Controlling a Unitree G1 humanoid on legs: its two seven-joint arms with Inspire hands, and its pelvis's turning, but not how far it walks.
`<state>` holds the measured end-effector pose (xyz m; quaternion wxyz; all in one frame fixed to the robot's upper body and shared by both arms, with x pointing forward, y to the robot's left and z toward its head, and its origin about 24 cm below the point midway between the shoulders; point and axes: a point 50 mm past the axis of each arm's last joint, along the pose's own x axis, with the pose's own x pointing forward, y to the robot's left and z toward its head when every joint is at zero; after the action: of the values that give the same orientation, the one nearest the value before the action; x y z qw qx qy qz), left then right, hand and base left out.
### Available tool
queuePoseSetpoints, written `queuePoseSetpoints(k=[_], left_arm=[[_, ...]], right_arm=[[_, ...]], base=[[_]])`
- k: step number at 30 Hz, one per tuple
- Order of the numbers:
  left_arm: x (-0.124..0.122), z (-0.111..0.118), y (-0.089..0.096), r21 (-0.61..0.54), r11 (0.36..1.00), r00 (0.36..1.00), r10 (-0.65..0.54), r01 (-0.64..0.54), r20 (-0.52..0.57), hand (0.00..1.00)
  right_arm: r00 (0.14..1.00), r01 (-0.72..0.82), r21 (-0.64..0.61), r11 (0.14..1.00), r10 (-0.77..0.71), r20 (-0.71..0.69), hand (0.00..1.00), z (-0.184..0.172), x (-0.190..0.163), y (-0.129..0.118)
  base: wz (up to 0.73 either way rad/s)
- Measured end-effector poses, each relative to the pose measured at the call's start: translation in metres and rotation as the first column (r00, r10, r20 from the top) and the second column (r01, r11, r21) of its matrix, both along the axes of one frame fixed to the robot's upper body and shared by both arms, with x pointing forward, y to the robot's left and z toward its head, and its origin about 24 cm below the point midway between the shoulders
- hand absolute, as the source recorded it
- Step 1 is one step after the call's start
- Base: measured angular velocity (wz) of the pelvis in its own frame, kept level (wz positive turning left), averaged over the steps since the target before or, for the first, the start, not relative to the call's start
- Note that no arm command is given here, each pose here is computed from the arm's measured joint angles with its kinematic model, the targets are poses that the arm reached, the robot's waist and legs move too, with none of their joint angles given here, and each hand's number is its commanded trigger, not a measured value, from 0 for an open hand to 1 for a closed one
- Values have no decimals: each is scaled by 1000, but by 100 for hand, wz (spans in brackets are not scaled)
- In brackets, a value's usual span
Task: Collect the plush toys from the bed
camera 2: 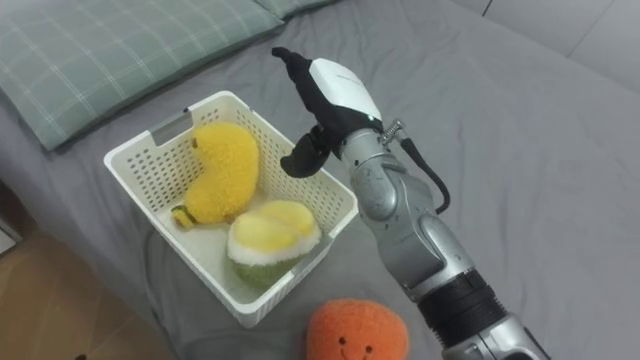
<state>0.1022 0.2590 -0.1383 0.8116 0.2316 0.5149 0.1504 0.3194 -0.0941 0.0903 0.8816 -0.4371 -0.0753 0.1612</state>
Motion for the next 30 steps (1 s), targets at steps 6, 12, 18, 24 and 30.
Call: queuePoseSetpoints(k=[6,12,18,24,30], left_arm=[[2,1,0,1,1000,1000,-3,3,10,0],[-3,0,2,0,1000,1000,24,-24,5,0],[-14,-2,4,0,999,999,47,-47,-15,0],[-25,-5,4,4,998,997,59,-59,-47,0],[-20,-3,2,1,999,999,50,-50,-20,0]], right_arm=[[1000,6,10,1000,-6,-3,0,1,1,-6],[998,69,88,994,-70,-1,0,9,7,-27],[988,154,155,976,-150,-37,0,-1,1,-52],[976,204,182,962,-186,-111,0,-20,-10,-64],[953,265,210,941,-223,-204,0,-43,-25,-77]], base=[[-6],[-2],[-19],[-34],[-22]])
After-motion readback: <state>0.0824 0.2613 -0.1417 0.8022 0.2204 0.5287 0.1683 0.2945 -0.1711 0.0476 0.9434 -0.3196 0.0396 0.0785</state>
